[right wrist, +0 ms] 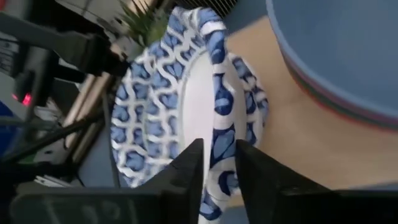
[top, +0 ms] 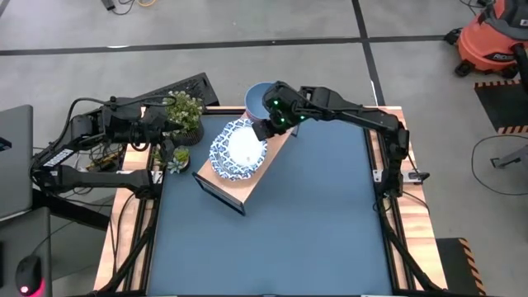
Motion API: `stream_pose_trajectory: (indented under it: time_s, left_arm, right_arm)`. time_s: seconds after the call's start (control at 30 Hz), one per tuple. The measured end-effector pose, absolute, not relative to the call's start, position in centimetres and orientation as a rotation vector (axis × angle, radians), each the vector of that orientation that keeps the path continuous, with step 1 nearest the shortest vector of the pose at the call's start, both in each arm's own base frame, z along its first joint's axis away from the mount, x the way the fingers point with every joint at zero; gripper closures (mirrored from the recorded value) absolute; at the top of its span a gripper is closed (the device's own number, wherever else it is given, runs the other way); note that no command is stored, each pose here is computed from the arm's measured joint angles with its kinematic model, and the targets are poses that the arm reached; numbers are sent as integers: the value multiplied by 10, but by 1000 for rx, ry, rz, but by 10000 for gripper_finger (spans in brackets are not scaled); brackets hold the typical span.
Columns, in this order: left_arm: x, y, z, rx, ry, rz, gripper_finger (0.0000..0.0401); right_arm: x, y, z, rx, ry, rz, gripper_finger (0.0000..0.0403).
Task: Place and stack bowls onto a shelf
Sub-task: Stack the white bowl on top of the other white bowl on the shelf
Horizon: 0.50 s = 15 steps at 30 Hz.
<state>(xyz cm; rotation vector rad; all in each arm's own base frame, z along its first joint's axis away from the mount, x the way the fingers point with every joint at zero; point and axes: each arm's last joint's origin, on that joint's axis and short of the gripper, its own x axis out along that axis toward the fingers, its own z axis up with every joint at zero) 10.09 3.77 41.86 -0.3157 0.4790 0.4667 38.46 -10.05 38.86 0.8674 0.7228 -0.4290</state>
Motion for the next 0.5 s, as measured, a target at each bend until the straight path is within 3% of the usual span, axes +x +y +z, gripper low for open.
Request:
stream_pose_trajectory:
  time_s: [0.27, 0.5]
  left_arm:
    - [101, 38, 419, -315, 479, 466, 158]
    - [101, 38, 419, -316, 479, 466, 158]
  right_arm:
    - [386, -101, 395, 874, 664, -409, 230]
    - [367, -95, 416, 838, 610, -455, 241]
